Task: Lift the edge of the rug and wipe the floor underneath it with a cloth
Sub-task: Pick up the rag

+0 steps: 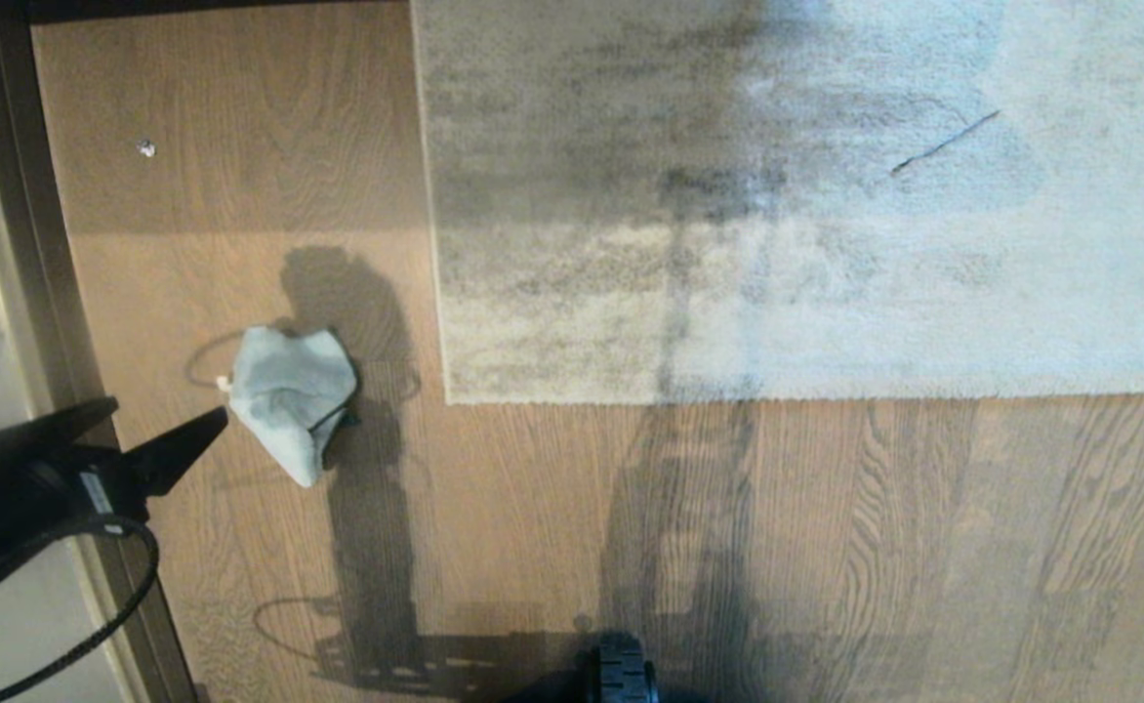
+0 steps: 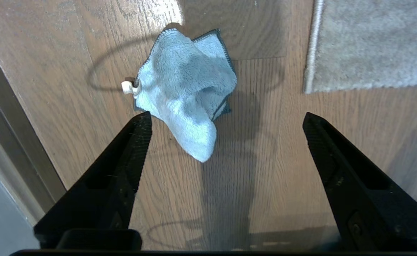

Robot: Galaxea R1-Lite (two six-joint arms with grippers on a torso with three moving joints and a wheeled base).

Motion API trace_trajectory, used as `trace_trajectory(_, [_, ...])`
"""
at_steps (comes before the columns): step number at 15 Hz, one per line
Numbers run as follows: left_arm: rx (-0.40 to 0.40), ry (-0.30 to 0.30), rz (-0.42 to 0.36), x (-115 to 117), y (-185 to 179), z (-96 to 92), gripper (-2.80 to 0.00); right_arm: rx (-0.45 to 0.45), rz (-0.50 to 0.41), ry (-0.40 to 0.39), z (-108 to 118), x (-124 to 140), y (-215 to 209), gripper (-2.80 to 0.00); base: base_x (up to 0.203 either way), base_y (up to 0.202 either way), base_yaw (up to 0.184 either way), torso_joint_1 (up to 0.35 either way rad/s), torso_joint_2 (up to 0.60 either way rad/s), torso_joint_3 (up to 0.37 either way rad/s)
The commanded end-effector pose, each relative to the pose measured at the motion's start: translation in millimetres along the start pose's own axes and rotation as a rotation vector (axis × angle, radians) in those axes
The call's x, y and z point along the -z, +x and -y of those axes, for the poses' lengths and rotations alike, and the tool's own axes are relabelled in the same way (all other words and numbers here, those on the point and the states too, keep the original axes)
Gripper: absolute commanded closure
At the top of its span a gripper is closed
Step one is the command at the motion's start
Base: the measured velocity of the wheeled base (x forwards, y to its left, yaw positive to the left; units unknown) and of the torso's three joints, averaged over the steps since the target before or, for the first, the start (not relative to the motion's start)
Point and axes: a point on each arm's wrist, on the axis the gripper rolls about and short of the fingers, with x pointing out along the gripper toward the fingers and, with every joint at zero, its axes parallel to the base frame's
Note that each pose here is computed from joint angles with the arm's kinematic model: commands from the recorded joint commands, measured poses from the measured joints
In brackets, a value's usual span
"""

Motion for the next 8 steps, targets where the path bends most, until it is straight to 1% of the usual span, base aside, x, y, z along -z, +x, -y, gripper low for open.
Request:
trace_trajectory(1, [-0.001,-0.004,-0.027,7,17,-2.0,-2.8,0.0,0.001,0.001,0,0,0,0.0,0.0,0.0,0.0,0.0,0.0,0.0])
trace_trajectory(4, [-0.034,-0.005,-0.01,12,41,-7.9,-2.8,0.0,0.001,0.001,0,0,0,0.0,0.0,0.0,0.0,0.0,0.0,0.0])
trace_trajectory(8, [-0.057,-0.01,0.002,23,68,-15.2,-2.8,0.0,0.001,0.001,0,0,0,0.0,0.0,0.0,0.0,0.0,0.0,0.0])
